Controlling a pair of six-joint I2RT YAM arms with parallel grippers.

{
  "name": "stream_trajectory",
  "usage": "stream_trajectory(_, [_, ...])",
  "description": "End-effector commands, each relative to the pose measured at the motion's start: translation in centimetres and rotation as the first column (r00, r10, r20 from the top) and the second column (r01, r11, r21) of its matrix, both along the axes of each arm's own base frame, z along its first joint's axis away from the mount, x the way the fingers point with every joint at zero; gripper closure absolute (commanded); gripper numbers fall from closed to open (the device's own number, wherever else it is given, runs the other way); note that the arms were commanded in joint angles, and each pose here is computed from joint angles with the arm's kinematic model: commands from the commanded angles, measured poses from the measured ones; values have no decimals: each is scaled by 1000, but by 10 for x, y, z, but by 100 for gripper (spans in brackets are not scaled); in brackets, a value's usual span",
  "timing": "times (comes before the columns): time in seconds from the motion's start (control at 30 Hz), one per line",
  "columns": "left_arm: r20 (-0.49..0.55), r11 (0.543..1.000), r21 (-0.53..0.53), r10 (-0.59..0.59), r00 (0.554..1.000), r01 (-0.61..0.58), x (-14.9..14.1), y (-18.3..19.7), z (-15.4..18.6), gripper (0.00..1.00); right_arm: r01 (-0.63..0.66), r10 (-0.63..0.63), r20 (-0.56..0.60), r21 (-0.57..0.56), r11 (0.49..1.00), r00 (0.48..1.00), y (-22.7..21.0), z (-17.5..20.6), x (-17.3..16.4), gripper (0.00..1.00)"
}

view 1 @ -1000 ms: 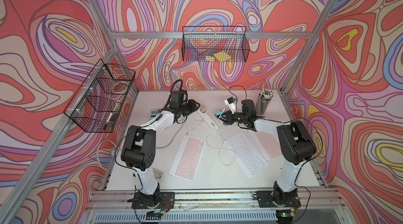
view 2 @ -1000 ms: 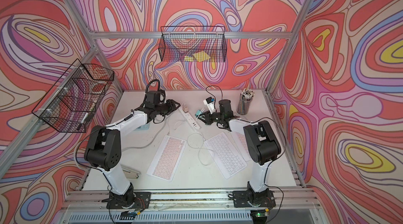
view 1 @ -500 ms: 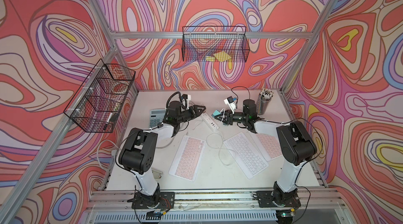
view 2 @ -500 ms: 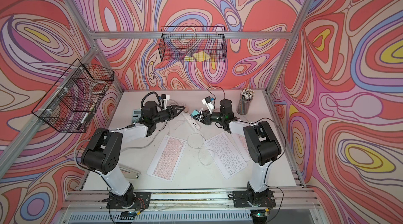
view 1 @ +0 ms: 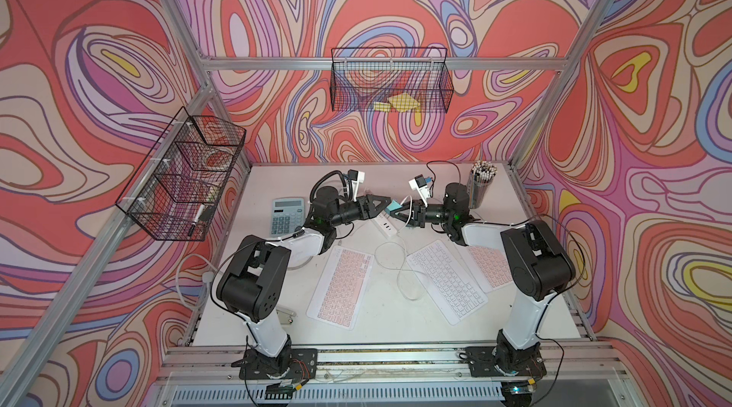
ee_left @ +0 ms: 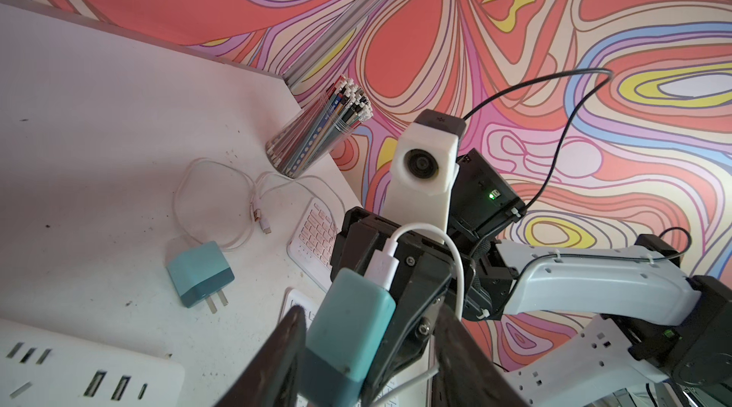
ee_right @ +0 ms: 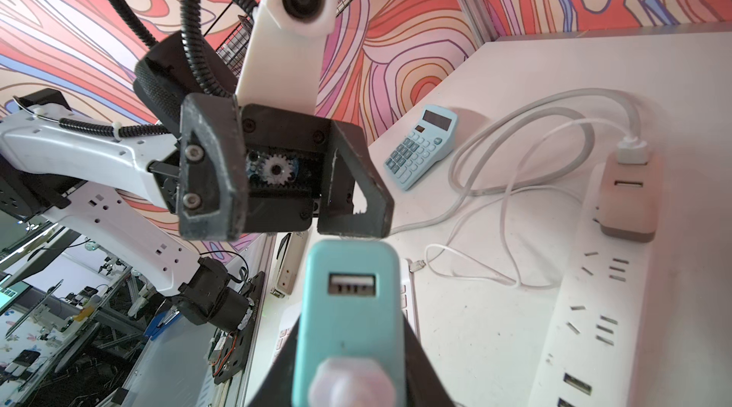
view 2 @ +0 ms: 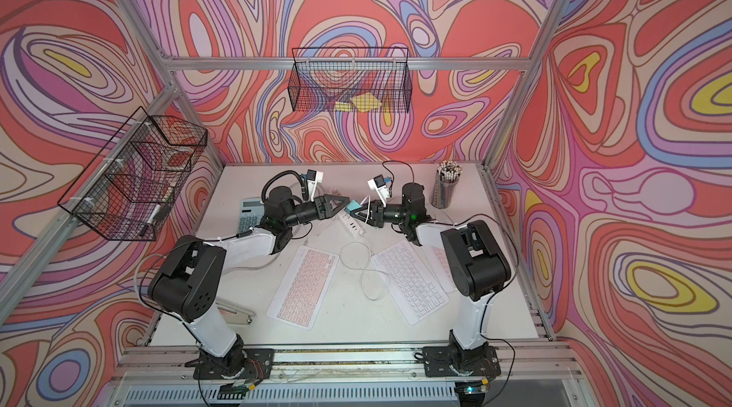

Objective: Unplug the wireless keyboard
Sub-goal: Remove the power cord from the plug.

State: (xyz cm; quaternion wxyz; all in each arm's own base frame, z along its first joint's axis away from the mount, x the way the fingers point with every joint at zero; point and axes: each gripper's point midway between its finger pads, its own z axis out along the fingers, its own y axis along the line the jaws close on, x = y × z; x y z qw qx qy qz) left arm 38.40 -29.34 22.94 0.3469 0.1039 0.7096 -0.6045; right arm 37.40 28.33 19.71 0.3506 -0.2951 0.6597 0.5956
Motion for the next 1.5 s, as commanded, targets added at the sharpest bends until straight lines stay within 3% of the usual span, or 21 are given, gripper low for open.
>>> stream_trajectory(0.0, [64, 999, -14, -35, 997, 36, -3, -8, 14, 46, -39, 38, 17, 46, 998, 999, 2, 9, -7, 94])
stream_trajectory(0.3, [80, 998, -35, -54, 995, 57, -4, -12, 19, 46, -97, 102, -20, 173, 980, 995, 3, 17, -11, 95])
stream_trajectory(0.47, [90, 992, -76, -96, 991, 103, -7, -18, 24, 50, -115, 125, -41, 179, 977, 991, 4, 15, -12, 95])
stream_trajectory(0.7, [70, 989, 24, -147, 987, 146, -16, -36, 11, 55, -111, 124, -63, 174, 978, 990, 5, 11, -11, 96])
stream_trajectory(1.03, [61, 987, -7, -160, 985, 161, -14, -39, 13, 85, -121, 136, -82, 170, 978, 987, 5, 6, -10, 95])
stream_trajectory(1.13, [62, 987, -6, -162, 985, 162, -14, -39, 14, 98, -115, 130, -90, 158, 981, 987, 6, 2, -9, 90])
stream_trajectory(1.23, [68, 989, 15, -151, 986, 150, -15, -37, 15, 100, -46, 57, -123, 86, 995, 991, 6, -14, 2, 76])
stream_trajectory(1.3, [75, 990, 53, -135, 988, 131, -14, -34, 14, 100, 34, -39, -125, -39, 999, 991, 2, -31, 13, 68])
stream_trajectory(1.37, [75, 989, 103, -113, 991, 105, -13, -31, 11, 100, 84, -101, -98, -172, 982, 990, -4, -43, 18, 64])
stream_trajectory(1.47, [83, 984, 164, -76, 994, 62, -10, -26, 8, 100, 136, -161, -71, -278, 951, 984, -12, -52, 23, 62])
